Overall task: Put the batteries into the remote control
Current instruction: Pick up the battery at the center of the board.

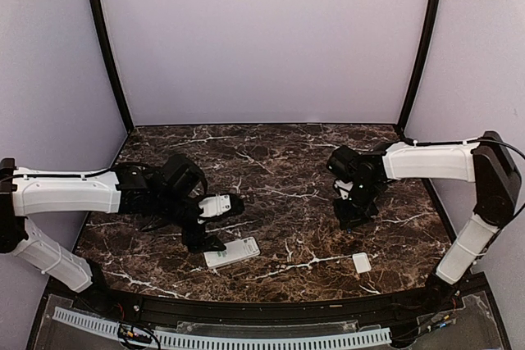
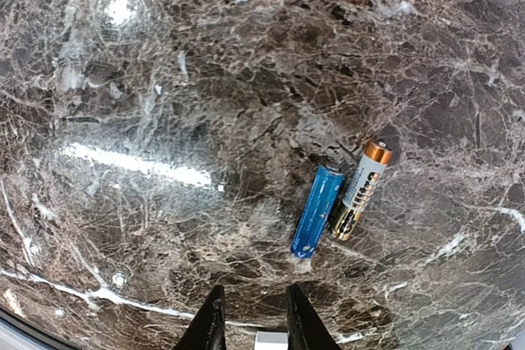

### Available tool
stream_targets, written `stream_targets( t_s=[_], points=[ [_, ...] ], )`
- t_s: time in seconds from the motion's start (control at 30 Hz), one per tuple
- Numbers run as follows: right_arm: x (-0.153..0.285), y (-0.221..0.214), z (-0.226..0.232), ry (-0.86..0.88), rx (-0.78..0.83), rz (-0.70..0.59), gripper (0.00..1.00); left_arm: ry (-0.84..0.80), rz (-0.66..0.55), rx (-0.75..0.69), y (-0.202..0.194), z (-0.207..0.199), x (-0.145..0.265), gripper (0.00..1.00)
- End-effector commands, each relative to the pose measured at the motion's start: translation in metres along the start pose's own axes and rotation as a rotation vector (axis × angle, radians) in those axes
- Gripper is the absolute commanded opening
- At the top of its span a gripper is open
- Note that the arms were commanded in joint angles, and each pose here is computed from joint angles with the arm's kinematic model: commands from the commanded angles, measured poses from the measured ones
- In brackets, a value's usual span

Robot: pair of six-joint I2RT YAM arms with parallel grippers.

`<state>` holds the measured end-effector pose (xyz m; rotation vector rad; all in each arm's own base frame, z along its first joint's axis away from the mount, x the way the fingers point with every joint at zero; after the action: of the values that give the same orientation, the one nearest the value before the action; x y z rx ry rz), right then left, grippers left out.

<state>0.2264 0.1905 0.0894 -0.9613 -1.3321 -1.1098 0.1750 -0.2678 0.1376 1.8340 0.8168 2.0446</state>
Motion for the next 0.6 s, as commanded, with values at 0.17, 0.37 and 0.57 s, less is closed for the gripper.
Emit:
stream_targets(
  t_s=[0.17,0.37,0.57],
  points=[
    [-0.02,0.0,-0.014,-0.058,-0.027,0.029,0.22,-0.004,0.04,0.017,-0.008,-0.002,-0.005,0.81],
    [-0.026,0.002,-0.015,-0.069,-0.015,0.038,0.21,-0.016,0.04,0.022,-0.008,-0.003,-0.006,0.81],
    [-0.035,-0.001,-0.012,-0.049,-0.008,0.054,0.2,-0.021,0.038,0.019,-0.007,-0.003,-0.005,0.8]
  ],
)
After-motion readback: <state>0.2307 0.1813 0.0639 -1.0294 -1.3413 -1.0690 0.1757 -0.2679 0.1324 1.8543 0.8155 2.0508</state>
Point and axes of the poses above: each gripper's point midway between its finger pads, its own x axis back along the fingers, its own z axis along the line the jaws close on, y = z × x, the point moved 4 cm from there along x, back along the fingers, and after that the axes turned 1 degree about x, right-handed, at the moved point
